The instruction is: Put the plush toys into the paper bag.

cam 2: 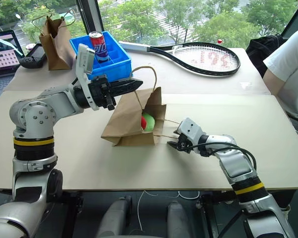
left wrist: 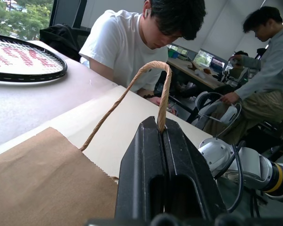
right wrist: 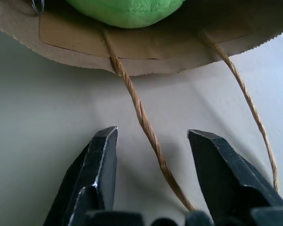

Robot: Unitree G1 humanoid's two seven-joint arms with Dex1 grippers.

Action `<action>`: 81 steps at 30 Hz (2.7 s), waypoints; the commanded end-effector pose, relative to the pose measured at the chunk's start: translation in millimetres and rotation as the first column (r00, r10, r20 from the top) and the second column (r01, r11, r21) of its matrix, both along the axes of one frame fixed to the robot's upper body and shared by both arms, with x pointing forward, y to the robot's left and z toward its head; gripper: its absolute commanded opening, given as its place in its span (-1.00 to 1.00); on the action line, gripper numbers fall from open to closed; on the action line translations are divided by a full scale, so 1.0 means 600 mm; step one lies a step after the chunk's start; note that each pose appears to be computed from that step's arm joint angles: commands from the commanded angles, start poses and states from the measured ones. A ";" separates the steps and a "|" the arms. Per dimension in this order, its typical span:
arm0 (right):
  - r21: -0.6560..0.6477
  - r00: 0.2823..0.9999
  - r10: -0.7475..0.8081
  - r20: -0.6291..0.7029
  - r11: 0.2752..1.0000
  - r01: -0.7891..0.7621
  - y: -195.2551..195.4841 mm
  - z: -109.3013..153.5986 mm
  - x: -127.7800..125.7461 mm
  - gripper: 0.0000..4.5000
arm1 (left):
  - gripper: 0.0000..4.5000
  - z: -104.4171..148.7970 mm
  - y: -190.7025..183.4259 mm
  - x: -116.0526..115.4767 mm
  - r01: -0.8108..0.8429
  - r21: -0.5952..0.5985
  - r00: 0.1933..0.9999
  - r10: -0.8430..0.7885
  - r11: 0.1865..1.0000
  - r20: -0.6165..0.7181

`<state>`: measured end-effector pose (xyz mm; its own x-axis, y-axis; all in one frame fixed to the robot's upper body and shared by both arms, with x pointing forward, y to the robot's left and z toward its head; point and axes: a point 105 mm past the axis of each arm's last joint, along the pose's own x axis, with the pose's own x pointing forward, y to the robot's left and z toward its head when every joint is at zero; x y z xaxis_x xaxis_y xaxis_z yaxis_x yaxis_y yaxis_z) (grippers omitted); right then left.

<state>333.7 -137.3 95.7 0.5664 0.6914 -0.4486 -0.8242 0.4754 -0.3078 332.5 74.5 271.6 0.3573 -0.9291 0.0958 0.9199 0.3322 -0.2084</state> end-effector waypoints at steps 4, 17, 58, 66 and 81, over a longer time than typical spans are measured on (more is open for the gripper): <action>-0.054 1.000 -0.029 0.003 0.998 0.029 -0.040 0.011 -0.001 -0.99 | -1.00 0.035 0.016 -0.003 -0.034 -0.007 0.995 0.034 0.999 0.094; 0.004 0.917 0.092 0.388 0.995 -0.101 -0.015 0.285 -0.017 -0.99 | -1.00 0.101 0.065 0.037 -0.190 -0.025 0.953 0.191 0.981 0.237; 0.315 0.998 0.055 0.031 0.947 -0.062 -0.073 0.357 -0.134 0.49 | 1.00 -0.002 0.147 -0.064 -0.016 0.219 0.964 -0.043 0.976 0.261; 0.270 1.000 0.024 -0.017 0.963 -0.018 -0.030 0.252 -0.102 -0.66 | 1.00 -0.054 0.116 -0.099 0.018 0.259 0.966 -0.083 0.966 0.243; 0.375 0.992 0.107 0.066 0.919 -0.124 0.096 0.196 -0.072 -0.99 | 1.00 -0.123 0.085 -0.106 -0.083 0.304 0.978 0.018 0.949 0.209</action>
